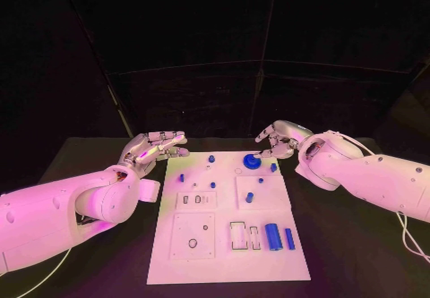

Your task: Assemble the parts on the task board

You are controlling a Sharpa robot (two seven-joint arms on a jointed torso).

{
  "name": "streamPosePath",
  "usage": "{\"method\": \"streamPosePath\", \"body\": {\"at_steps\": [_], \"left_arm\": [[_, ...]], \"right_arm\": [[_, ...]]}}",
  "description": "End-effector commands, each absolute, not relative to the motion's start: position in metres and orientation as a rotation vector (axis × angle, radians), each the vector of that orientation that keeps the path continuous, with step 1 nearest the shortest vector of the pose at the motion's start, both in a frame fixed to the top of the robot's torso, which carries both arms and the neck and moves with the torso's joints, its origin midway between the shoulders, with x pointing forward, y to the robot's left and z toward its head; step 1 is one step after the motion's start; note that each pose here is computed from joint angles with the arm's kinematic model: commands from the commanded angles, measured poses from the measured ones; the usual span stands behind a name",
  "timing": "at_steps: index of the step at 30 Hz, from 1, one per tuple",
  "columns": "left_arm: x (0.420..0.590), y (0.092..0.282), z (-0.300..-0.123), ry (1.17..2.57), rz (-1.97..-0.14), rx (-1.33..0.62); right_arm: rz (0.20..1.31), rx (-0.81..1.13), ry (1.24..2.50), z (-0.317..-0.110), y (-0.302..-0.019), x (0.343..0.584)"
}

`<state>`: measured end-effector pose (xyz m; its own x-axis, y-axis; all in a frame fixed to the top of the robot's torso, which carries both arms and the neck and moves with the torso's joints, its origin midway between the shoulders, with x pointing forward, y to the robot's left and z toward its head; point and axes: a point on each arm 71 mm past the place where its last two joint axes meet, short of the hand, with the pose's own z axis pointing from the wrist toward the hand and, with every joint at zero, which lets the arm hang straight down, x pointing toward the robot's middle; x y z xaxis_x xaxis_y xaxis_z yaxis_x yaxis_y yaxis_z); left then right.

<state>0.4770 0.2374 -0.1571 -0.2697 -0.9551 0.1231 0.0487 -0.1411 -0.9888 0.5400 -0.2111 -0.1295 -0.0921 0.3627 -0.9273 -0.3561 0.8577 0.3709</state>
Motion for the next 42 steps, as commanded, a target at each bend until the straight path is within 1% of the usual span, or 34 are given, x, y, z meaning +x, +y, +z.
{"method": "streamPosePath", "body": {"at_steps": [1,9,23,42], "left_arm": [[0.477,0.236,-0.155,1.279,-1.568,-1.092],[0.478,0.235,-0.155,1.280,-1.569,-1.091],[0.479,0.234,-0.156,1.282,-1.572,-1.091],[0.480,0.233,-0.156,1.284,-1.572,-1.091]], "right_arm": [[0.542,0.037,1.648,-0.136,-0.217,0.543],[0.488,0.010,1.669,-0.140,-0.217,0.548],[0.473,-0.040,1.673,-0.143,-0.198,0.557],[0.430,-0.103,1.726,-0.153,-0.187,0.560]]}}
